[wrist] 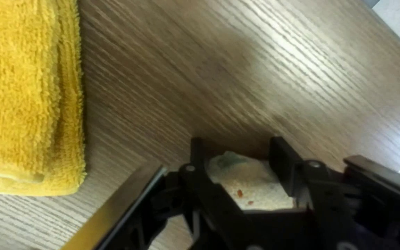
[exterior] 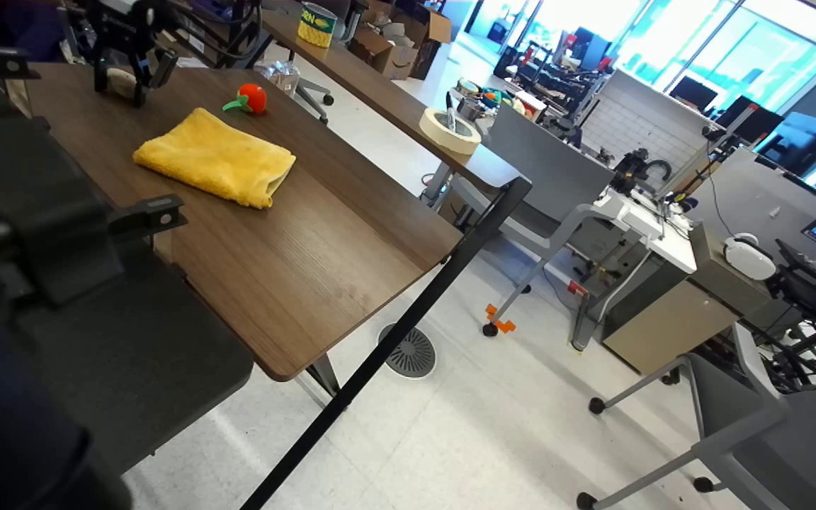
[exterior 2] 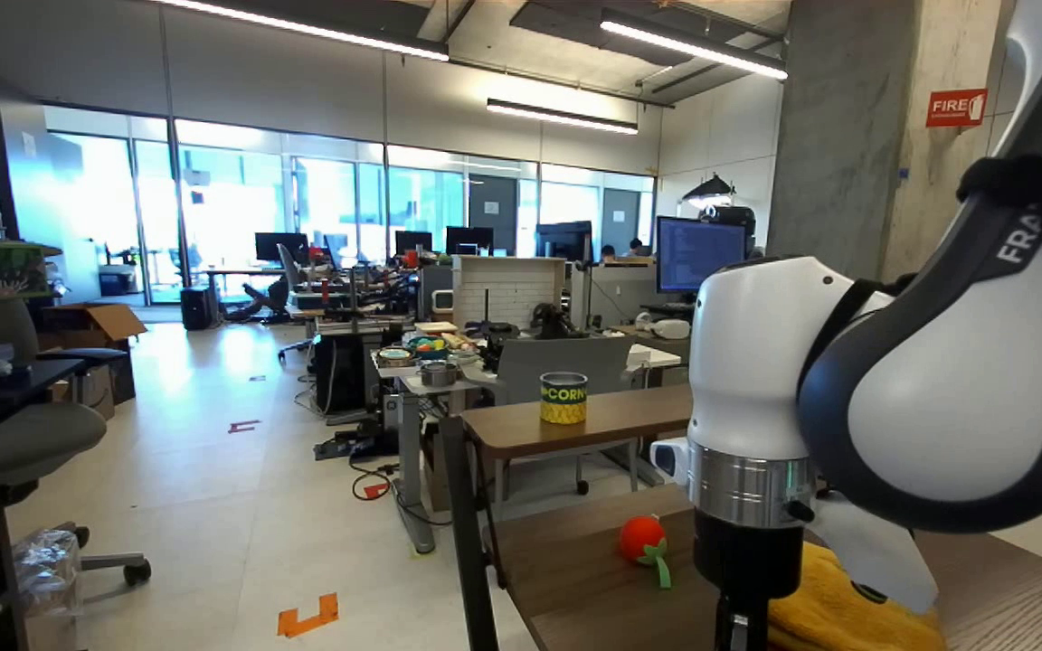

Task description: Wipe the right side of the table with the towel, move the rose to the left then move the potato to the right and wipe the left side of the table

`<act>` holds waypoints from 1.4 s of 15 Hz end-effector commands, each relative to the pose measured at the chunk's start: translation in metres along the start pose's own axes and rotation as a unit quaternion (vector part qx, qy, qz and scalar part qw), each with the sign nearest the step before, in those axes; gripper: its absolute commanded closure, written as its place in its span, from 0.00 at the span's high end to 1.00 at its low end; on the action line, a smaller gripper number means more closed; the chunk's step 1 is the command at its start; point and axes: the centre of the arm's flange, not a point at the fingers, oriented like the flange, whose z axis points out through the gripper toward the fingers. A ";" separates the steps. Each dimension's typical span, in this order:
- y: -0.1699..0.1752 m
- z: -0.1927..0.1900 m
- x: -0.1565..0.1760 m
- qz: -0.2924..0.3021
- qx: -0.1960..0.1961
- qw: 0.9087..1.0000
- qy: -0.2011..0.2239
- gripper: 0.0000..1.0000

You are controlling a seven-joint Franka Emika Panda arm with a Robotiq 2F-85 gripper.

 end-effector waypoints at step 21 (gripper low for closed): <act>0.002 -0.047 -0.002 -0.062 -0.031 0.996 0.064 0.92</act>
